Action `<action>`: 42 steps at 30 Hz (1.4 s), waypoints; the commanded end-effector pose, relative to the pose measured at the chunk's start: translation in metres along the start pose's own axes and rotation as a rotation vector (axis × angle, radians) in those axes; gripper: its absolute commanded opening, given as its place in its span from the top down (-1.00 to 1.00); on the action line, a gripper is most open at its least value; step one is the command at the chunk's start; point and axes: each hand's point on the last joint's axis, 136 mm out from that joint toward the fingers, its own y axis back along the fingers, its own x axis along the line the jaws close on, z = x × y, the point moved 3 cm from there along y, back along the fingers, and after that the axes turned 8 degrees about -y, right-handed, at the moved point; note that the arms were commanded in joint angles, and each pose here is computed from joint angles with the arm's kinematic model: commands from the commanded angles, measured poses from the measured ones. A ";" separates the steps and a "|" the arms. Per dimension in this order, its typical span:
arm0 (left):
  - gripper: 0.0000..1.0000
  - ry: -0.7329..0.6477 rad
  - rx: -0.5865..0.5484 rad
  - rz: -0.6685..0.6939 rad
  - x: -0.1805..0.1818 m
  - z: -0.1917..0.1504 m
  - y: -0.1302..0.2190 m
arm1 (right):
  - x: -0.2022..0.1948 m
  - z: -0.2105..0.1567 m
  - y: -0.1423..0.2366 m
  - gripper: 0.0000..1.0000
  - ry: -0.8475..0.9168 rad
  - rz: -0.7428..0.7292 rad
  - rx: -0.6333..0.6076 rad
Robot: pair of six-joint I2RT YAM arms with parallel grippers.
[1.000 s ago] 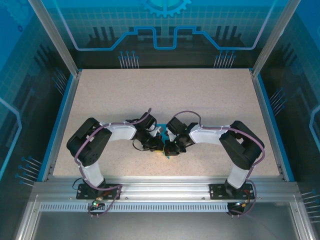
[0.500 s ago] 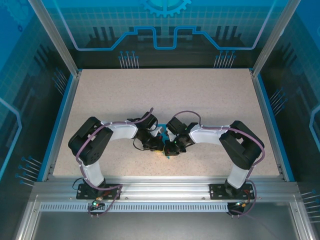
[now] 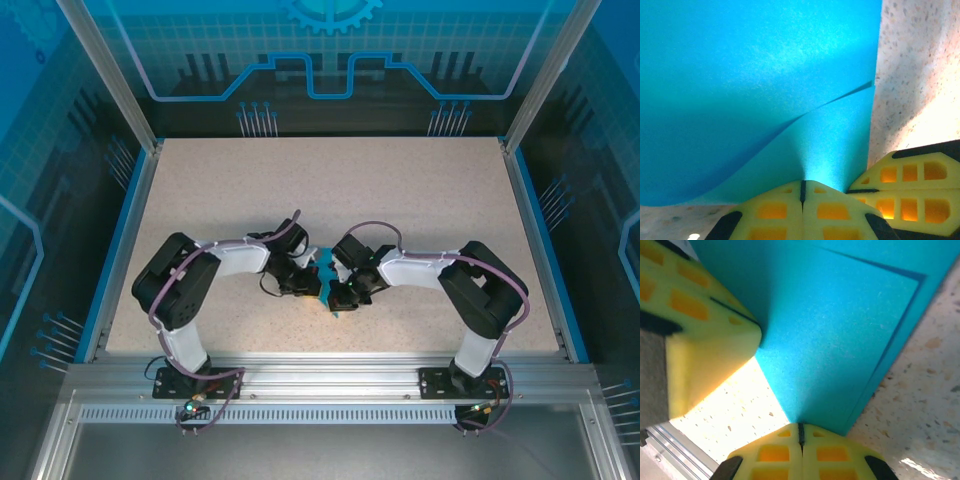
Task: Fold a paper plane with a square sheet of paper (fold left side to right side)
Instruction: Third fold the triangle at the center of the table.
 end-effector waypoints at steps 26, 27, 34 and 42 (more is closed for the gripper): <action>0.90 0.081 -0.149 0.229 0.069 0.035 0.063 | -0.036 -0.027 -0.009 1.00 -0.048 -0.141 0.097; 0.88 0.084 -0.158 0.221 0.066 0.036 0.066 | -0.034 -0.025 -0.008 0.98 -0.035 -0.130 0.087; 0.59 0.160 -0.247 0.156 0.044 0.035 0.095 | 0.011 0.001 0.018 0.81 0.069 0.034 -0.049; -0.03 0.304 -0.290 -0.015 0.023 0.013 0.098 | 0.010 0.032 0.064 0.22 0.236 0.013 -0.220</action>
